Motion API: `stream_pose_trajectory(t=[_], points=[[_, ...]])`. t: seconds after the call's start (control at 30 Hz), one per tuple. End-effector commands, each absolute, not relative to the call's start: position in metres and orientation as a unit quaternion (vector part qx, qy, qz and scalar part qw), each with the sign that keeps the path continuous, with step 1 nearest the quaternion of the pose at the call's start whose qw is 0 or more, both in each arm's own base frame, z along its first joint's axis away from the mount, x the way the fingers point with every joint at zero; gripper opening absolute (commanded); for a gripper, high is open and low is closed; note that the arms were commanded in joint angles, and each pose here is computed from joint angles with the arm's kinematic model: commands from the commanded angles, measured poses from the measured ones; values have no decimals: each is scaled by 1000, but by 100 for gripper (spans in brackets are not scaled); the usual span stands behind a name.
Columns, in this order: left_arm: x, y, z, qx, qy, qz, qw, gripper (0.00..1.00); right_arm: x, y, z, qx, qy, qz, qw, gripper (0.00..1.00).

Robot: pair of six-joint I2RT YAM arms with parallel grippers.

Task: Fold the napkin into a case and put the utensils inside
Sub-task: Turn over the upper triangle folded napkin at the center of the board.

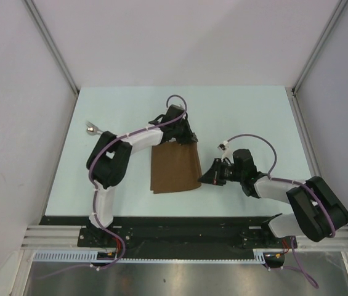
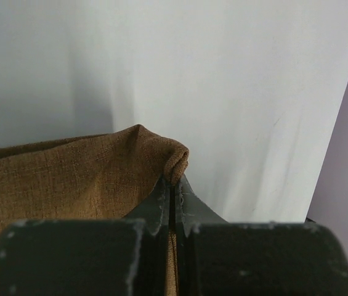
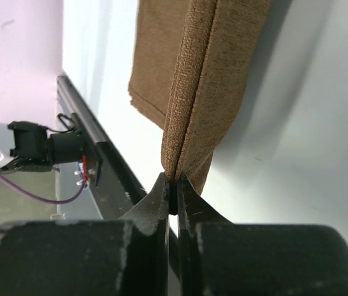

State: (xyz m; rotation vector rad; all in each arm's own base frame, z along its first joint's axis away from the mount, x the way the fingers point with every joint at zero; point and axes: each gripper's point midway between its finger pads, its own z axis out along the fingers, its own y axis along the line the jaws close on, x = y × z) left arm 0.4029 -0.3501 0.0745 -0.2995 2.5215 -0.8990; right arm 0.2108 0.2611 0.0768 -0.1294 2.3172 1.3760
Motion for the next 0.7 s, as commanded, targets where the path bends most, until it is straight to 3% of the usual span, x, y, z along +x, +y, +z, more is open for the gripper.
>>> stream_pose_trajectory(t=[0.0,0.07,0.17,0.2,0.23,0.33,0.37,0.4,0.43,0.5,0.57,0.6,0.67], points=[[462,-386,130,-106,847,-402,331,0,181,240,62,-58,852,494,162,6],[462,-402,127,-85,847,-407,331,4,183,226,50,-37,873,459,158,21],[458,-415,135,-56,848,-409,331,32,202,204,49,10,890,417,183,41],[456,-416,137,-43,851,-404,332,47,197,194,45,29,904,392,170,47],[455,-421,150,-27,844,-417,336,49,207,187,52,43,906,375,190,61],[446,-417,164,-2,854,-411,318,58,222,164,58,86,919,319,213,78],[440,-415,170,15,855,-420,305,61,225,157,58,97,923,303,218,81],[437,-412,181,20,854,-424,301,73,229,156,59,100,922,299,224,84],[433,-403,183,22,860,-419,290,74,237,154,63,101,922,293,233,86],[425,-386,212,40,852,-416,315,75,246,155,66,91,923,288,238,87],[410,-362,204,52,863,-393,313,72,261,163,69,76,921,297,239,86],[399,-352,224,60,856,-394,330,71,267,165,68,71,922,297,239,82],[374,-333,203,73,868,-371,323,66,282,175,68,59,922,305,230,75]])
